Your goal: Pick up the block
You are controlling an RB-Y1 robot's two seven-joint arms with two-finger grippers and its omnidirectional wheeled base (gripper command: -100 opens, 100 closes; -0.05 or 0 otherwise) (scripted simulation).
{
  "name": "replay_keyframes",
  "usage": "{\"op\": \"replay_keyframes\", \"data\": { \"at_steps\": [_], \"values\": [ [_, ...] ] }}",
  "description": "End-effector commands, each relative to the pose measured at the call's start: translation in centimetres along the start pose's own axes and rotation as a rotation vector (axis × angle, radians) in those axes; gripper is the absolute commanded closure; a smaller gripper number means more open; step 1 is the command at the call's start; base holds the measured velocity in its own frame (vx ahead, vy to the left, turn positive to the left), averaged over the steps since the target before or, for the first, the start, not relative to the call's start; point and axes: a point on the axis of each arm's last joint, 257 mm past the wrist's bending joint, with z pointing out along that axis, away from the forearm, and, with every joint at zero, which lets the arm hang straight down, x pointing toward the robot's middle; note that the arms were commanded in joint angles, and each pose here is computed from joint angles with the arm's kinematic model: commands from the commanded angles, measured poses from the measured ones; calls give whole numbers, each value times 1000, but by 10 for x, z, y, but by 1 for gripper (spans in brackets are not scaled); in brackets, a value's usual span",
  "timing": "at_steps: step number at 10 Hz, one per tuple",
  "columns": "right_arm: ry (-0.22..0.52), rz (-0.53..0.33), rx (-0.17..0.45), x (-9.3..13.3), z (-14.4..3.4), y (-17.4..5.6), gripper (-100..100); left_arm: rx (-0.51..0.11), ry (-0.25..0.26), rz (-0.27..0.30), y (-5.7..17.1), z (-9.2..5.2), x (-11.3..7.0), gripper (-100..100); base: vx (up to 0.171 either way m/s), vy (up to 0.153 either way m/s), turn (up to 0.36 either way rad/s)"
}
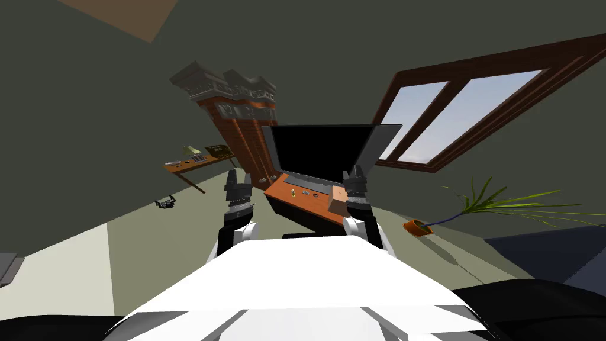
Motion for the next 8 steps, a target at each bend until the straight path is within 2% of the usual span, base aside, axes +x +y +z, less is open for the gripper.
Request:
{"op": "replay_keyframes", "data": {
  "at_steps": [1,5,8],
  "values": [
    [34,-29,6,5,-1,-5,-100,0,0,0,0,0,0,0,-16,31,110],
    [136,-121,29,19,-7,-24,-100,0,0,0,0,0,0,0,-22,62,147],
    [249,-219,64,33,-19,-53,-100,0,0,0,0,0,0,0,-7,75,230]
  ]
}}
